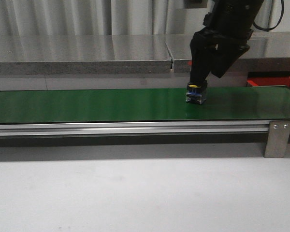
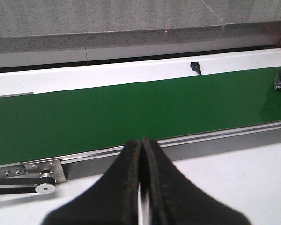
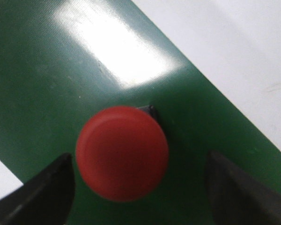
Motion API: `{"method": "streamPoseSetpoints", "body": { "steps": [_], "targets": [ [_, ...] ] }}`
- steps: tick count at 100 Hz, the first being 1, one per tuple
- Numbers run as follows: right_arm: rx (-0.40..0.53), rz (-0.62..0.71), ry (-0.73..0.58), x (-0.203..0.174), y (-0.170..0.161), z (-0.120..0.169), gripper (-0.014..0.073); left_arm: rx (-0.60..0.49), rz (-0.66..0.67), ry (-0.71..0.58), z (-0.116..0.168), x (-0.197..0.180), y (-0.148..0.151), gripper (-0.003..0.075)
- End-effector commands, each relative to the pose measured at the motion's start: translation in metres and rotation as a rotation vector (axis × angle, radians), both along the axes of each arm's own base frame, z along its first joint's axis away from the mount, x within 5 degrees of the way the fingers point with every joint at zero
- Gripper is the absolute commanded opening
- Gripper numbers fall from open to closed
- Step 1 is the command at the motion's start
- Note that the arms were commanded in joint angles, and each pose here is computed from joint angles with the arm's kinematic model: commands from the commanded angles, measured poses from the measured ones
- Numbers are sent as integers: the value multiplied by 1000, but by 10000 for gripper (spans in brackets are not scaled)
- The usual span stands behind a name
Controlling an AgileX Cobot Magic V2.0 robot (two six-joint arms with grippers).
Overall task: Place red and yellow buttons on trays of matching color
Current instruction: 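Close the right gripper on the red button and lift it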
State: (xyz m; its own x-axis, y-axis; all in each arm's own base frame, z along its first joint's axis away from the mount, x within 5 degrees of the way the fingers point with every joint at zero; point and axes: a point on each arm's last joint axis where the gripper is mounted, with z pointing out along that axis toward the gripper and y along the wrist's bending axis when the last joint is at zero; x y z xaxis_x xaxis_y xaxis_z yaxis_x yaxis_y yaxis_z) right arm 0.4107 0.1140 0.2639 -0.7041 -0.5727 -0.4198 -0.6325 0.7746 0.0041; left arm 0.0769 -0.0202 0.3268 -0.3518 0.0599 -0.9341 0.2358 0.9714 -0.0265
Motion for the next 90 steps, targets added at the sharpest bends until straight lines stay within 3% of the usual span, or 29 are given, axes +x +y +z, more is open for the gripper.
{"method": "streamPoseSetpoints", "body": {
  "steps": [1,14,28,61,90],
  "targets": [
    [46,-3,-110,-3,0,33,381,-33,2,-84,14,1,-1,-19],
    [51,-5,-112,-3,0,34,180,-33,2,-84,14,1,-1,-19],
    [79,-10,-119,-6,1,40,91,-33,2,-84,14,1,-1,-19],
    [184,-153,-189,-19,-7,77,87,-33,2,-84,14,1,-1,-19],
    [184,-302,-244,-37,-34,98,87,-33,2,-84,14,1,-1,-19]
  ]
}}
